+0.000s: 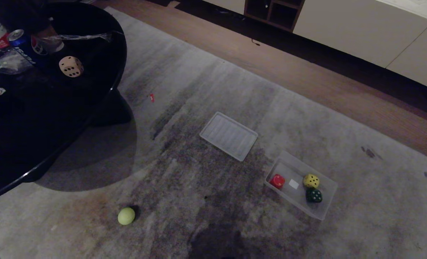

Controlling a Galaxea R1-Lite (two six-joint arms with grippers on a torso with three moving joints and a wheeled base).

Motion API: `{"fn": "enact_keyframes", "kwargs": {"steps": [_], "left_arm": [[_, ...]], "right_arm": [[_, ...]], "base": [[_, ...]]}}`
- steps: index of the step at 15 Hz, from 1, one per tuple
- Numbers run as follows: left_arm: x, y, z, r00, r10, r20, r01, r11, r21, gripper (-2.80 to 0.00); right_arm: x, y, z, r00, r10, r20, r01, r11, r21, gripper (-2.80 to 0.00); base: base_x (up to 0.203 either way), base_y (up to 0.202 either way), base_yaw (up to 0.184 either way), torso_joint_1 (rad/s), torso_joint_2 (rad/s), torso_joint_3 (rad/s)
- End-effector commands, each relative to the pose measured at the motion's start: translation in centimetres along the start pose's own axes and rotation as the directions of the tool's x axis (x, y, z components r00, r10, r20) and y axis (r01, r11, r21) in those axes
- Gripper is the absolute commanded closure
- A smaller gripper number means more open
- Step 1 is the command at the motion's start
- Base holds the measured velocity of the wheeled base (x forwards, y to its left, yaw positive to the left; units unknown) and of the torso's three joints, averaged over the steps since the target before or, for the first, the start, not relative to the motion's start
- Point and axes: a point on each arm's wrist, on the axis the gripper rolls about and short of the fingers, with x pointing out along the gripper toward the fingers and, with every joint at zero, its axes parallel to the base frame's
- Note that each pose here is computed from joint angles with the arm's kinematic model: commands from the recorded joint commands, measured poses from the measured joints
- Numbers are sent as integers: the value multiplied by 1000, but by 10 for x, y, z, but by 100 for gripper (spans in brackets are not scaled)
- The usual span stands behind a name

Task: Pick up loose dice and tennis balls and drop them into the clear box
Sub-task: Put the ball in the box

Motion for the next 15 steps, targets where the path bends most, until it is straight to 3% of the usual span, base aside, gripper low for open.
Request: {"fn": "enact_keyframes", "kwargs": {"steps": [1,15], "left_arm": [[0,0,0,1000,1,-3,-1,1000,-1,0],[0,0,0,1000,3,-2,-3,1000,-1,0]], "right_arm": [[0,0,0,1000,1,0,-1,1000,0,0],[0,0,0,1000,1,2,-1,1000,0,0]], "base": [[0,0,0,2,2,-196],[0,0,0,3,4,-197]]}}
